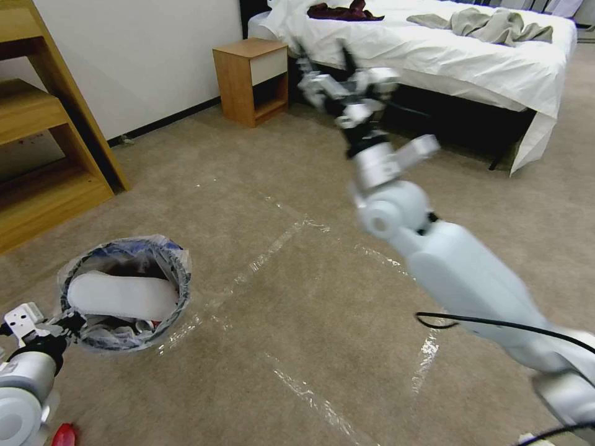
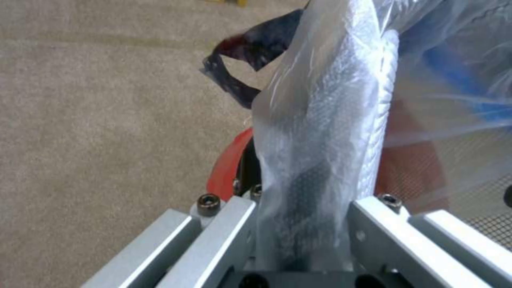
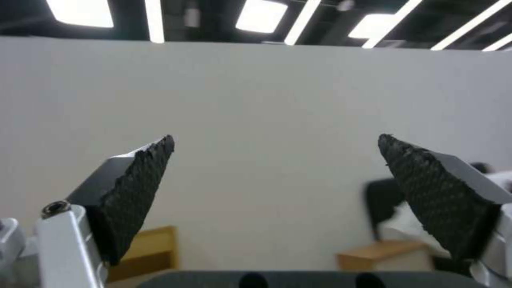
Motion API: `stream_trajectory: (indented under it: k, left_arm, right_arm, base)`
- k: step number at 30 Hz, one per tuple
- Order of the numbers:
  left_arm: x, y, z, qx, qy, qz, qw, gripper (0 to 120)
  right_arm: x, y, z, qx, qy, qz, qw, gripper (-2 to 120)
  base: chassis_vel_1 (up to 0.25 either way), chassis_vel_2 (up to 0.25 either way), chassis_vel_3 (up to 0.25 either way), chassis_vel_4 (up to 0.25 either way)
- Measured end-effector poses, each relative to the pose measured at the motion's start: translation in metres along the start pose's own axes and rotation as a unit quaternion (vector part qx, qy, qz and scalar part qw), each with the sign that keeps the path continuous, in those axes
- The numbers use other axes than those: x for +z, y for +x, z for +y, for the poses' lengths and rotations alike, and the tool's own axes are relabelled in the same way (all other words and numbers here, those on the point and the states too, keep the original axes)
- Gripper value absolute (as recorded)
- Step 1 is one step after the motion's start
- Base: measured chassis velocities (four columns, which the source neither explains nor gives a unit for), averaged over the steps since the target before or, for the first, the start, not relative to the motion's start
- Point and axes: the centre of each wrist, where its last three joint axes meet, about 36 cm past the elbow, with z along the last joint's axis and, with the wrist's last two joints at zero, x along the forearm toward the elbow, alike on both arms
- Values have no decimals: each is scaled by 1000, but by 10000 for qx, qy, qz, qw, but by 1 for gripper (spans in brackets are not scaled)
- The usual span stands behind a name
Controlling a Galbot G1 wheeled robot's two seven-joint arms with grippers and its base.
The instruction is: Pick up the trash bin and place the garbage on the floor into it.
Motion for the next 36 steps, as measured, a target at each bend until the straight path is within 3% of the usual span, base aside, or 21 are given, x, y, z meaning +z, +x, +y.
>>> stream_trajectory:
  k: [3, 10, 18, 21, 30, 36]
  left_arm:
    - [-1, 0, 0, -2, -3, -17, 10000, 0]
    - [-4, 3, 0, -21, -25, -99, 9999, 0]
    - [-6, 7, 0, -32, -55, -165, 9998, 0]
    - [-7, 9, 1, -35, -84, -232, 9997, 0]
    - [-7, 11, 0, -35, -117, -303, 9995, 0]
    - [-6, 9, 1, -63, -158, -377, 9991, 0]
  right_arm:
    - [-10, 32, -29, 642, 300, 40, 9975, 100]
    - [-30, 68, -60, 1140, 744, -246, 9904, 100]
    - [-42, 98, -75, 1374, 1043, -515, 9837, 100]
    - [-48, 127, -85, 1723, 1481, -502, 9726, 100]
    - [-53, 177, -84, 2037, 2010, -302, 9577, 100]
    - [-28, 250, -36, 2245, 2056, 658, 9503, 100]
  base:
    - [0, 0, 0, 0]
    - [0, 0, 0, 0]
    - [0, 0, 0, 0]
    - [0, 0, 0, 0]
    - [0, 0, 0, 0]
    - [0, 0, 0, 0]
